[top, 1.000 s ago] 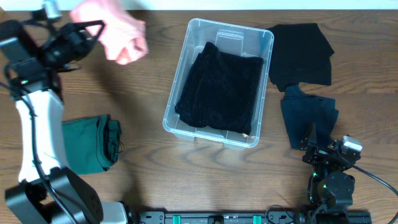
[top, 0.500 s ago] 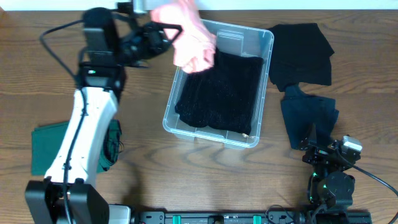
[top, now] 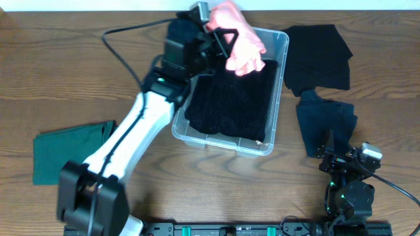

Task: Pack container
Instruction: 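Lift the pink garment and carry it right over the container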

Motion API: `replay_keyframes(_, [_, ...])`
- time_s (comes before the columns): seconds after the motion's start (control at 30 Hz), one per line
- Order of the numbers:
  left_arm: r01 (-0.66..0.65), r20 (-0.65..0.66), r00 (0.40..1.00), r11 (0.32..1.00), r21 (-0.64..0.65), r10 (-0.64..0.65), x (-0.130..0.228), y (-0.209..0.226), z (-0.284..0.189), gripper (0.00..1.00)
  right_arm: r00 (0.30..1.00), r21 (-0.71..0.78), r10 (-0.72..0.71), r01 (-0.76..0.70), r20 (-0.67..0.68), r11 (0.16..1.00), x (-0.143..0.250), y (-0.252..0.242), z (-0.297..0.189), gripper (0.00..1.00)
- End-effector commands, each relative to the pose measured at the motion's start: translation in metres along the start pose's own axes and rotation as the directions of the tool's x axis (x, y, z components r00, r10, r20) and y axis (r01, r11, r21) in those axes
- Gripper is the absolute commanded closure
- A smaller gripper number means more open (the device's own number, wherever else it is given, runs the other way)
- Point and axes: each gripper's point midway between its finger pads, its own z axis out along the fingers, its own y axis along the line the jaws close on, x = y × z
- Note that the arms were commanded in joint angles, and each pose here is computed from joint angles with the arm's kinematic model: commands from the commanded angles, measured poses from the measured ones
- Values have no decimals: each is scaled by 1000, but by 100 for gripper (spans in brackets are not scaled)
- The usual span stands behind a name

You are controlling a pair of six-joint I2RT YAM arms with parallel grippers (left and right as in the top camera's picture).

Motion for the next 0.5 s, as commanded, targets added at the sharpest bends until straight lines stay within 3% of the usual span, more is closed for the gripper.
replay_keyframes(0.0, [112,90,990,993,-24,-109,-4,16,26,94,1000,5,11,-11,0,1000,1,-1,0,1])
replay_keyframes(0.3, [314,101,942,947,60,-319,12,43,71,94,1000,5,11,-11,0,1000,1,-1,0,1])
replay_keyframes(0.47, [411,125,903,911,19,-410,21,68,84,94,1000,5,11,-11,0,1000,1,-1,0,1])
